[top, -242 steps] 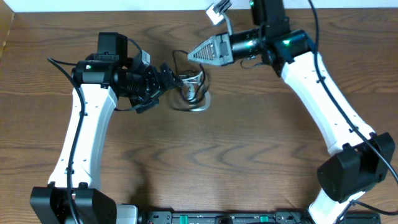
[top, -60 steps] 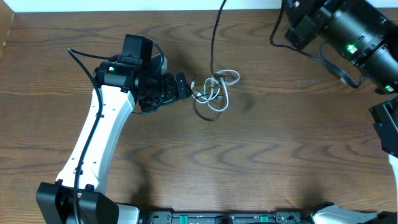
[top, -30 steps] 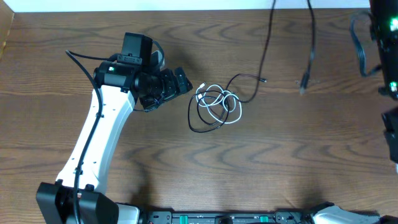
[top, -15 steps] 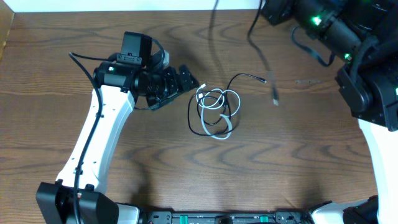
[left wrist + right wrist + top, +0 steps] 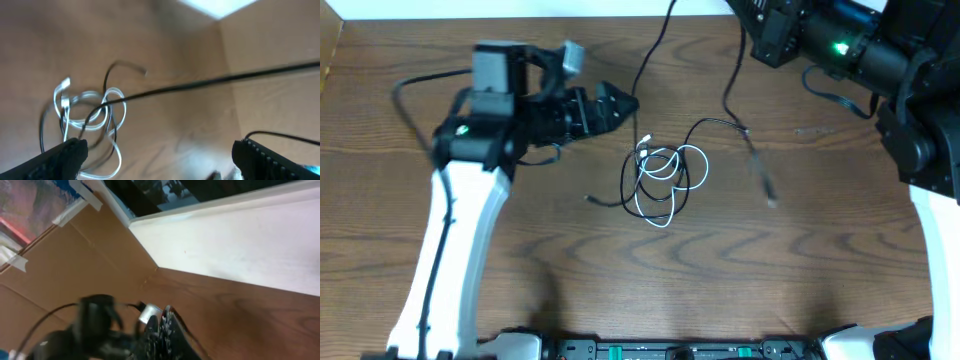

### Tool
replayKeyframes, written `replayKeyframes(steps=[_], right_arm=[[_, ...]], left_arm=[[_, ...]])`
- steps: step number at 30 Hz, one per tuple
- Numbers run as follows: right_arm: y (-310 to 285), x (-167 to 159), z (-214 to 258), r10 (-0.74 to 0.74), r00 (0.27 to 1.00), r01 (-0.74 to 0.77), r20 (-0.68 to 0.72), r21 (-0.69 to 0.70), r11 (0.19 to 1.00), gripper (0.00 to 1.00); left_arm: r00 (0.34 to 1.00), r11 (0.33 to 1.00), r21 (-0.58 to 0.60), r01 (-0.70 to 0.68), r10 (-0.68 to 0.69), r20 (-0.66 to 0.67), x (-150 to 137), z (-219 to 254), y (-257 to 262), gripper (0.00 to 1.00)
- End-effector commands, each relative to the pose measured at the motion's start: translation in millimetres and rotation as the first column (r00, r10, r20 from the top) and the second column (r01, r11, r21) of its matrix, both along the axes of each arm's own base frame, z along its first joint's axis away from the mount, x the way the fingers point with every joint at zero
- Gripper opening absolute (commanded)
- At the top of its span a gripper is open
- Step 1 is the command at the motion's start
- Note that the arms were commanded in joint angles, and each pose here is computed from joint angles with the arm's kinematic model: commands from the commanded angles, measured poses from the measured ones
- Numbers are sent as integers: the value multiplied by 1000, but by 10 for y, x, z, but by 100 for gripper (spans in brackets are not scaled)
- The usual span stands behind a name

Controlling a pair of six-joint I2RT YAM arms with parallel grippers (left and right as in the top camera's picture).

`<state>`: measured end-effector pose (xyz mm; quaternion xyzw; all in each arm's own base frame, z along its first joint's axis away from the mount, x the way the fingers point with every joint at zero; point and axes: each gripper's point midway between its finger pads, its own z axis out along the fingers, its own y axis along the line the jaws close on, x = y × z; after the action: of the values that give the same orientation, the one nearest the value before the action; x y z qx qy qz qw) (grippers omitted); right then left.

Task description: Untangle cables

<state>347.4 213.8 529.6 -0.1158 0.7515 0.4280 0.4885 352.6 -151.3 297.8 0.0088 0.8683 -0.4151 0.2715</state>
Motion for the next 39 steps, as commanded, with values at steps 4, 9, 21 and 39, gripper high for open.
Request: replayKeyframes(steps=[4,9,21,39], right_arm=[[35,-205,33,83,996,-82,-23,18,996,1],[30,-219,-87,81,994,-81,-77,4,997,1],[191,-376,-305,142,982,-150,-128,-56,987,1],[766,-539,-715,254,953,-273,-164,-106,956,1]], left_arm=[[995,982,-158,-100,100,-6,-184,530,10,98],[963,913,-322,-249,200,-179,-267,797,17,98],[727,668,-448,-594,207,-655,-276,911,18,98],[640,598,-441,-669,162,-751,-277,936,8,85]])
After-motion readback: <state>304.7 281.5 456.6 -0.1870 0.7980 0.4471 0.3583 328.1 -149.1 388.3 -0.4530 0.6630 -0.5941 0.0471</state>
